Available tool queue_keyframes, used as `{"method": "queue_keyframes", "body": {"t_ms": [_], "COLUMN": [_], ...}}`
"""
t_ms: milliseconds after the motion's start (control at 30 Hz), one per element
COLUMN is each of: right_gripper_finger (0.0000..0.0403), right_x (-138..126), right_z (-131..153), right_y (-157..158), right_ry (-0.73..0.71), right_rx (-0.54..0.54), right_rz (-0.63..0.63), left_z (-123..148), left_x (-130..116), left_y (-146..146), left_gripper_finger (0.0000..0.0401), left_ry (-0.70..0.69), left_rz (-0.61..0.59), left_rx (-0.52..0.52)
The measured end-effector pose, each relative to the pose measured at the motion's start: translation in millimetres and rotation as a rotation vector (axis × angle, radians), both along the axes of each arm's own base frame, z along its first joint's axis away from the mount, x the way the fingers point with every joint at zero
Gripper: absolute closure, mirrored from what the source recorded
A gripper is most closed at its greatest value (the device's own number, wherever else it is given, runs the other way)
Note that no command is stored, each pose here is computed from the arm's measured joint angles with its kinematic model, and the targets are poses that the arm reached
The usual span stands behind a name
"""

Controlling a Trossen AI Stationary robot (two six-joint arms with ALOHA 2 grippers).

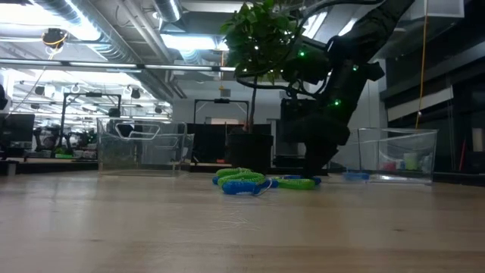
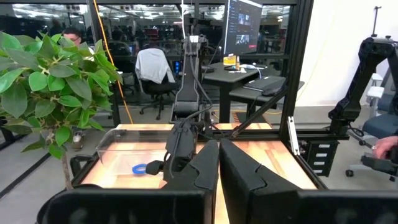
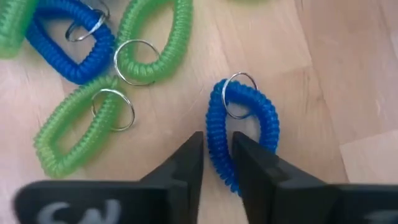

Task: Sort spring keychains
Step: Put the blue spring keychain into the right transparent bin

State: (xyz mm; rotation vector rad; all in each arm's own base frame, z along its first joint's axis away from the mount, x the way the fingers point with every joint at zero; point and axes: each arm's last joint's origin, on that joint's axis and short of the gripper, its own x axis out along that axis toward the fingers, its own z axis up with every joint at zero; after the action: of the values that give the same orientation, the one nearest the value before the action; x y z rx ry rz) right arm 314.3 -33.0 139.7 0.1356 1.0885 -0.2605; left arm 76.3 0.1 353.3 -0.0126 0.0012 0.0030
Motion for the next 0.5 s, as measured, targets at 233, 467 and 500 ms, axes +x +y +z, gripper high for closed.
{"method": "queue_keyframes", "body": {"t_ms": [233,467,500], "right_gripper_finger": [0.0394,0.0400,0.0399], "right_x": [1,8,11], "right_z": [1,8,12], "right_y": [1,1,1], "right_ry": [-0.024,-0.053,-0.066], "right_rx": [0.064,0.097,0.109], "right_rz": [-0.027,-0.055,-0.059], "left_z": [0,0,0], "left_x": [0,0,0], "left_y": [0,0,0], "left_gripper_finger": [0.0393,0.0388,0.0389], "left_ry": [0.000,0.000,0.000], "left_rz": [0.000,0.000,0.000], "left_rx": [0.000,0.000,0.000]}}
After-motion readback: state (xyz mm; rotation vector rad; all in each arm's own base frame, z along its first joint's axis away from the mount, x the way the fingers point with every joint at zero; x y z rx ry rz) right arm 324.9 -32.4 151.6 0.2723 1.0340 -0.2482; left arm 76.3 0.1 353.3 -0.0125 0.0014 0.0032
